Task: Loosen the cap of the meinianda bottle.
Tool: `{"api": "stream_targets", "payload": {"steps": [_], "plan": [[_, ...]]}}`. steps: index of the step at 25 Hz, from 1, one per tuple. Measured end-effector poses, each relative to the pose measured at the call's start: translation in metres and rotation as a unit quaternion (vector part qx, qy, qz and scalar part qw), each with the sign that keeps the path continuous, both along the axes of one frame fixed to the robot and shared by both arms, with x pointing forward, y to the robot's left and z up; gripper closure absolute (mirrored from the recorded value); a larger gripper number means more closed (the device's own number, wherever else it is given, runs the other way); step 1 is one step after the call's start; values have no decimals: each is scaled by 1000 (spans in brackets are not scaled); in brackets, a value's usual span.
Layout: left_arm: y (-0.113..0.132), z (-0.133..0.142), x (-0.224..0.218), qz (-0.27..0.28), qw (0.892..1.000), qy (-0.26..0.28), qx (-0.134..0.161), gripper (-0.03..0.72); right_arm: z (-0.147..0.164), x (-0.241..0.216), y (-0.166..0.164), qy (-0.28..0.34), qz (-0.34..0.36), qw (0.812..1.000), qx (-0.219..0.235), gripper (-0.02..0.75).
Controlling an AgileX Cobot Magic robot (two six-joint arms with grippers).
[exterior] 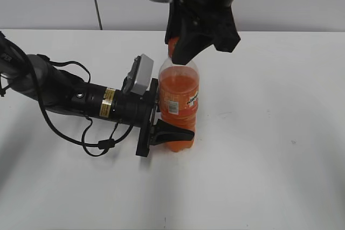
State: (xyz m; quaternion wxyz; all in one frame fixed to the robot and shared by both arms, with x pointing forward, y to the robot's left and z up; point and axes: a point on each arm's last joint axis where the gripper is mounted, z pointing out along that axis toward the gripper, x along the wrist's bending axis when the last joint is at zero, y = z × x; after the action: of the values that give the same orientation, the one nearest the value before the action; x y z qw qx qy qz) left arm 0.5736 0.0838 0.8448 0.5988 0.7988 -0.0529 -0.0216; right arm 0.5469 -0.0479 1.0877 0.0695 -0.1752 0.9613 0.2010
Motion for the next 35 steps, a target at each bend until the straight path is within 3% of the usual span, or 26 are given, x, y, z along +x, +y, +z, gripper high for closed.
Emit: {"api": "stream_targets", "payload": {"steps": [13, 30, 35], "plan": [[0, 0, 1, 4, 1000, 2, -1, 286, 1, -1, -1, -78, 184, 980, -14, 447], [0, 0, 1, 9, 1000, 3, -2, 286, 1, -1, -1, -64, 142, 988, -15, 446], [0, 1, 2, 12, 1000, 7, -3, 286, 2, 1, -1, -68, 130, 989, -11, 411]]}}
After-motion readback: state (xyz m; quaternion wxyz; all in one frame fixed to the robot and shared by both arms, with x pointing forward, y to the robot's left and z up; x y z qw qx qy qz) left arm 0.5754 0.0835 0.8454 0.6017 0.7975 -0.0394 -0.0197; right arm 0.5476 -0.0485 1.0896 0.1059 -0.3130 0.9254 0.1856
